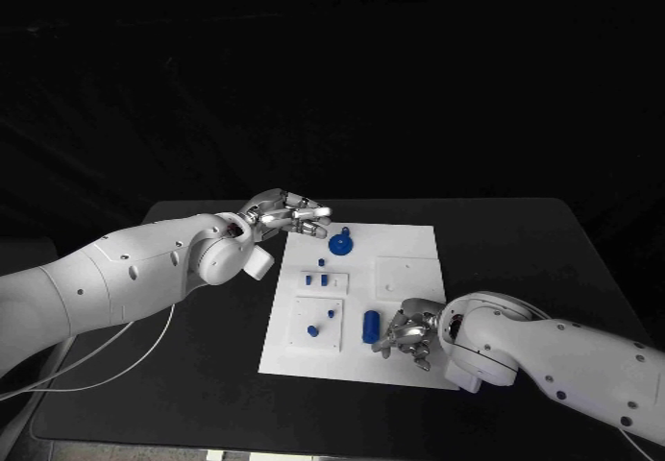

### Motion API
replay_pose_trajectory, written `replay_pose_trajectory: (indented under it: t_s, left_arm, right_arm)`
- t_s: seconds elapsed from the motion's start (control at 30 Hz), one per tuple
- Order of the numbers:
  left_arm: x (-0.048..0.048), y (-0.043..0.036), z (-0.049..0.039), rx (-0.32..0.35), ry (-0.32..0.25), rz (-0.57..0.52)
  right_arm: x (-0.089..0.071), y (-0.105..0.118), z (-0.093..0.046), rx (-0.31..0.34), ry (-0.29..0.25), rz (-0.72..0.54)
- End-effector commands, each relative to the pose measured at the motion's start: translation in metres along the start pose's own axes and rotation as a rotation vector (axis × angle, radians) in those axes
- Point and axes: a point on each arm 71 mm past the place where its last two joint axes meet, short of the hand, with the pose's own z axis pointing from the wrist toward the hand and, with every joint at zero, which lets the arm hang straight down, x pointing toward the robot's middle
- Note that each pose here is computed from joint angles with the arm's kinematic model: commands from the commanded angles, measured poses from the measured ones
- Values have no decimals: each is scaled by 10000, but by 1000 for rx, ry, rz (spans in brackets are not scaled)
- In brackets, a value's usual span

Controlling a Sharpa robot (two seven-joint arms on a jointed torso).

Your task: Assemble the parts on the task board

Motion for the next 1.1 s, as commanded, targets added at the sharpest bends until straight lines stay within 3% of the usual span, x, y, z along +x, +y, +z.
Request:
replay_pose_trajectory:
  t_s: [0.03, 0.5, 1.1]
  left_arm:
    - [21, -12, 8, 9, 15, -5]
    - [3, -4, 1, 3, 13, -4]
    - [20, 4, 2, -11, 27, -13]
  right_arm:
    - [-5, -7, 10, -1, -5, 4]
    - [-51, 2, 24, -6, -23, 14]
    - [-31, 11, 14, -7, 15, -51]
